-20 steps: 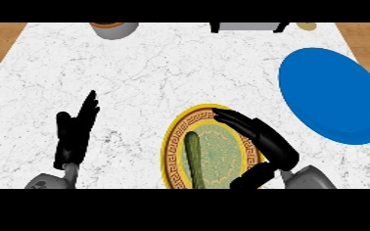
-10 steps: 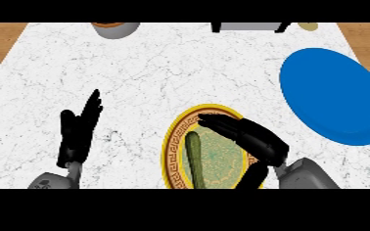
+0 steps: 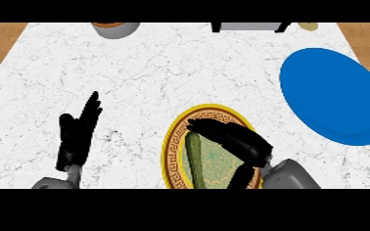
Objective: Pick the squash from the plate and place it in the plate
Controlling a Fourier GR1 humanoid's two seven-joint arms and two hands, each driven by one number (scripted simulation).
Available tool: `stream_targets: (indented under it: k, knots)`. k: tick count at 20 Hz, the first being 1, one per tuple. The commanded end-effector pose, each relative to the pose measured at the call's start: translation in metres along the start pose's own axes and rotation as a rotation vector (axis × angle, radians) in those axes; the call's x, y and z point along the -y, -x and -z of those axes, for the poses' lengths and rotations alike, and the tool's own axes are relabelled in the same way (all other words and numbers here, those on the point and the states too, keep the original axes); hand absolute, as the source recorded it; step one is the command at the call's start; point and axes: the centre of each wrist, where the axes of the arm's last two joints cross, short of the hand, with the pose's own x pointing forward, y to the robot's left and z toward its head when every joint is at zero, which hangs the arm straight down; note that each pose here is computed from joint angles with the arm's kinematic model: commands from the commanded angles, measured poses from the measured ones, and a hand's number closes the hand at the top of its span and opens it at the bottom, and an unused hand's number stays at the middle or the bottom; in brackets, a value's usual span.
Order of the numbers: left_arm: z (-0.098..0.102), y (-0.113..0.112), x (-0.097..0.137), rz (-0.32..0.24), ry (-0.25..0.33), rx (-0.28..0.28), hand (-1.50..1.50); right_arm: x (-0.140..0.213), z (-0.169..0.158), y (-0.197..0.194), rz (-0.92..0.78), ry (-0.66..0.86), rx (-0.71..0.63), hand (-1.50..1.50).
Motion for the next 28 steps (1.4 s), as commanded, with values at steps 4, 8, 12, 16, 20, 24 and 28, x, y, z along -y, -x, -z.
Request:
stream_targets:
  k: [4,8,12,16,20,24,28]
  knots:
    - [-0.003,0.007,-0.013,-0.004,-0.004,-0.001,0.0,-0.01,0.005,-0.021,-0.012,-0.022,-0.002,-1.5]
    - [0.005,-0.013,0.021,0.0,-0.018,0.005,0.0,-0.007,0.012,0.021,0.011,-0.011,-0.001,-1.5]
    - [-0.002,-0.007,-0.016,0.01,0.0,0.001,0.0,-0.02,0.023,0.004,-0.004,-0.027,-0.019,-1.5]
    - [0.0,-0.012,-0.019,0.004,0.002,-0.013,0.0,-0.018,0.026,0.011,-0.003,-0.049,-0.017,-1.5]
    - [-0.005,-0.017,0.002,0.002,-0.004,-0.009,0.0,-0.04,0.042,-0.003,-0.071,-0.007,0.05,1.5]
    - [-0.005,-0.002,-0.005,-0.006,-0.017,0.004,0.0,-0.027,0.047,0.003,-0.1,0.041,0.043,1.5]
    - [0.014,-0.016,-0.018,0.007,-0.02,-0.011,0.0,-0.028,0.023,0.009,-0.134,0.133,0.039,1.5]
